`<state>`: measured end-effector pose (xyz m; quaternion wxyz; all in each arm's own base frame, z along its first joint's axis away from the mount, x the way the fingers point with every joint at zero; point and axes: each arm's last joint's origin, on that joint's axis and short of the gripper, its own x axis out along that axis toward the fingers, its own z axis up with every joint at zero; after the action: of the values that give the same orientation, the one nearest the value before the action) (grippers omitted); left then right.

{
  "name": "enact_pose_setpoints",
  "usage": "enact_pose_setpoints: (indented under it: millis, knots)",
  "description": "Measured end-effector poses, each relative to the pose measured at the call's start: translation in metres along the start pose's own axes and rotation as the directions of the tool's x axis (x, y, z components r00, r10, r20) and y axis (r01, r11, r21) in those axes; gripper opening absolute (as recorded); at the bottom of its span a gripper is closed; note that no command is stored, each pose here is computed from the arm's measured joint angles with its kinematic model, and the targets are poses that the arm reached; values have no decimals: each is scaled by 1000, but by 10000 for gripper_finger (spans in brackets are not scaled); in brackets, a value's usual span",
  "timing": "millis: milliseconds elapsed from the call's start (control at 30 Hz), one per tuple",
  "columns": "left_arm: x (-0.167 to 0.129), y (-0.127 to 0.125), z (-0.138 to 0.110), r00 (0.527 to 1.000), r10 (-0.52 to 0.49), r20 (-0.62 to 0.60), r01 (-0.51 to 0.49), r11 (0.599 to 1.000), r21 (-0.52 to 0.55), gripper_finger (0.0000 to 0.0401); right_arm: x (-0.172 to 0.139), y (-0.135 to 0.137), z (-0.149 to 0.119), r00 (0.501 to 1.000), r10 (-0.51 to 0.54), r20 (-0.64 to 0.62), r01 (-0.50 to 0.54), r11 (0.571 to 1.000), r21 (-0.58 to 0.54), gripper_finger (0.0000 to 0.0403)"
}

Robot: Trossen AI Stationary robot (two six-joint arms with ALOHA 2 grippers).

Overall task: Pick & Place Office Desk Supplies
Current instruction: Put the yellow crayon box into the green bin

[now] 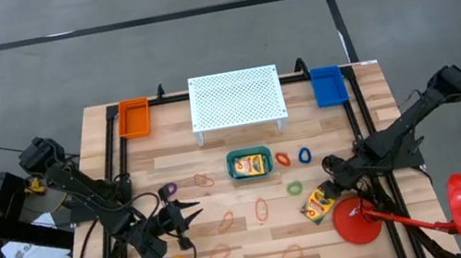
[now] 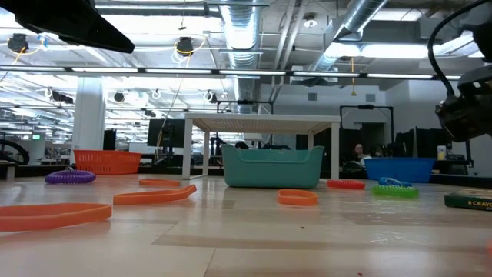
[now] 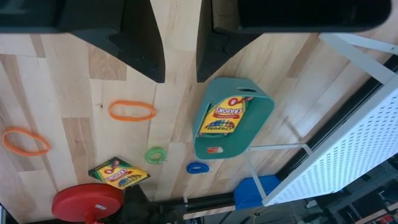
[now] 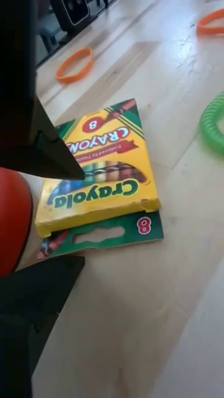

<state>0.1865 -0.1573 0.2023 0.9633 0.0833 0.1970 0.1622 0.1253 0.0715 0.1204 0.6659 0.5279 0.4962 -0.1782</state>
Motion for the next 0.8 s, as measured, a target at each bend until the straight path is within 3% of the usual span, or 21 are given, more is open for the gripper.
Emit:
enact_pose_setpoints:
  millis: [333, 800]
  knots:
    - [0, 0, 0, 1000, 0, 0, 0, 1000, -1, 85, 0, -1, 0, 1000, -4, -8, 4, 1000, -4, 200]
    - [0, 0, 0, 1000, 0, 0, 0, 1000, 0, 85, 1, -3, 0, 1000, -23, -3, 23, 999, -22, 109]
